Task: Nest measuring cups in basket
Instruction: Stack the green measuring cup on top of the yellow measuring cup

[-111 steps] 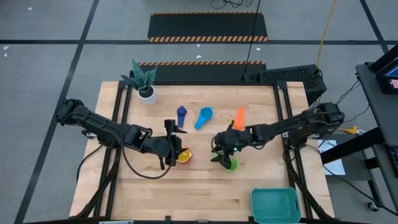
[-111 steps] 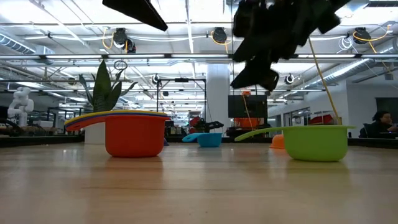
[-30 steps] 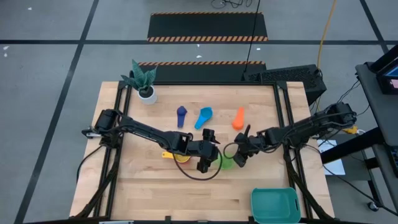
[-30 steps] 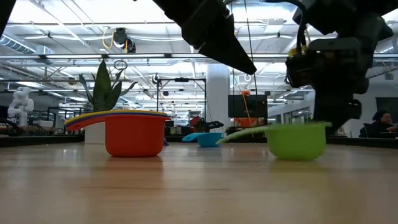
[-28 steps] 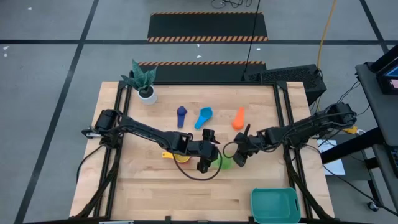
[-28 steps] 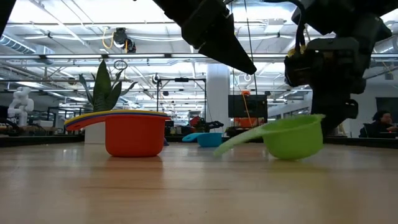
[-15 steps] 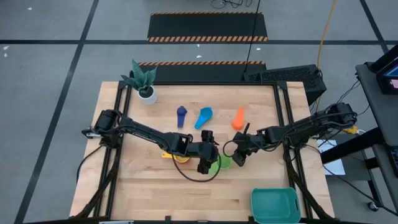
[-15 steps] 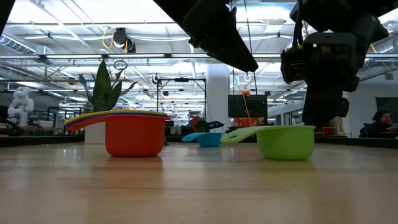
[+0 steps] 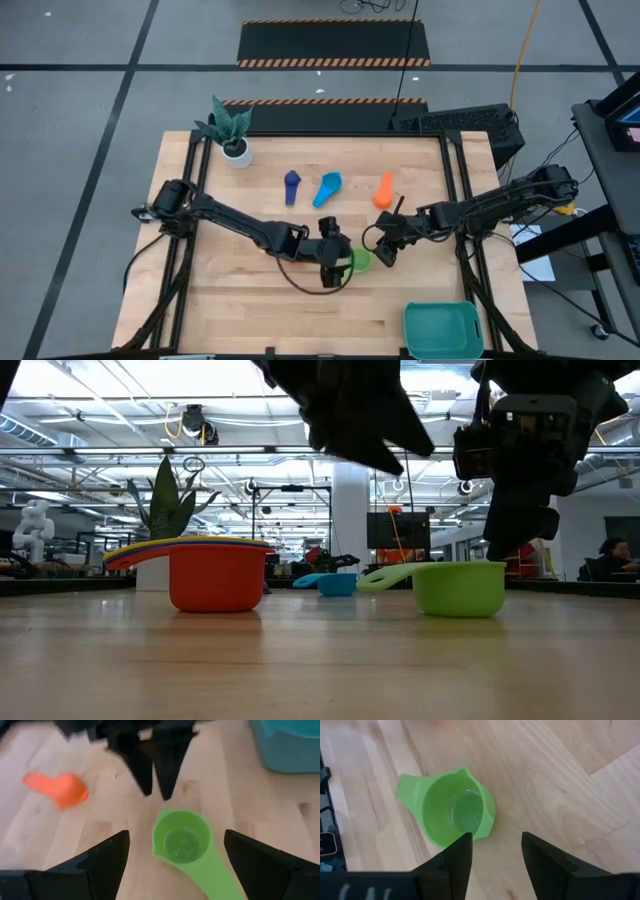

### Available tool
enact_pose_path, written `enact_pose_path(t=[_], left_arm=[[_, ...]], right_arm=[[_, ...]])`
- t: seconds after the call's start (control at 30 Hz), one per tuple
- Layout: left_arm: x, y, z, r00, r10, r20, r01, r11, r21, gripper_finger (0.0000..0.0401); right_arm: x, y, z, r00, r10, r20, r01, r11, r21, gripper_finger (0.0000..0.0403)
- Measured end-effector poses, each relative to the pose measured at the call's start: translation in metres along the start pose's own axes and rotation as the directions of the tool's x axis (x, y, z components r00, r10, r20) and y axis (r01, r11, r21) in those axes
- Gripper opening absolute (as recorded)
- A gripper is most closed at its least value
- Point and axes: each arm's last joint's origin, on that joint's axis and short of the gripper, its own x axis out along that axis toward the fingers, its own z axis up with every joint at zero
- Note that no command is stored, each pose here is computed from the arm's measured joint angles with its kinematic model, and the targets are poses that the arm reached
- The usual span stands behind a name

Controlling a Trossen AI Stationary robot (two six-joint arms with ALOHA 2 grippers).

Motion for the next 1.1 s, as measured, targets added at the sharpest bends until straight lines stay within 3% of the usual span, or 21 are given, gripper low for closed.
enact_pose_path(t=[0.37,0.53,0.73,1.1], left_arm=[[0.041,-0.013,-0.034,0.995,0.052,-0.088,-0.047,0.997,0.061,0.0328],[0.042,-0.008,-0.033,0.994,0.055,-0.096,-0.052,0.998,0.028,0.0328],[0.043,-0.013,-0.028,0.996,-0.070,-0.056,0.068,0.997,-0.036,0.0328],[0.056,-0.018,-0.034,0.999,-0.046,-0.022,0.047,0.998,0.028,0.0328]], right_arm=[[0.000,0.000,0.001,0.999,0.030,-0.033,-0.031,0.999,-0.028,0.0162],[0.000,-0.001,0.002,0.999,0.028,-0.029,-0.029,0.999,-0.029,0.0162],[-0.001,-0.004,0.005,1.000,0.023,-0.021,-0.024,0.999,-0.026,0.0162],[-0.001,-0.004,0.005,1.000,0.022,-0.018,-0.022,0.999,-0.025,0.0162]])
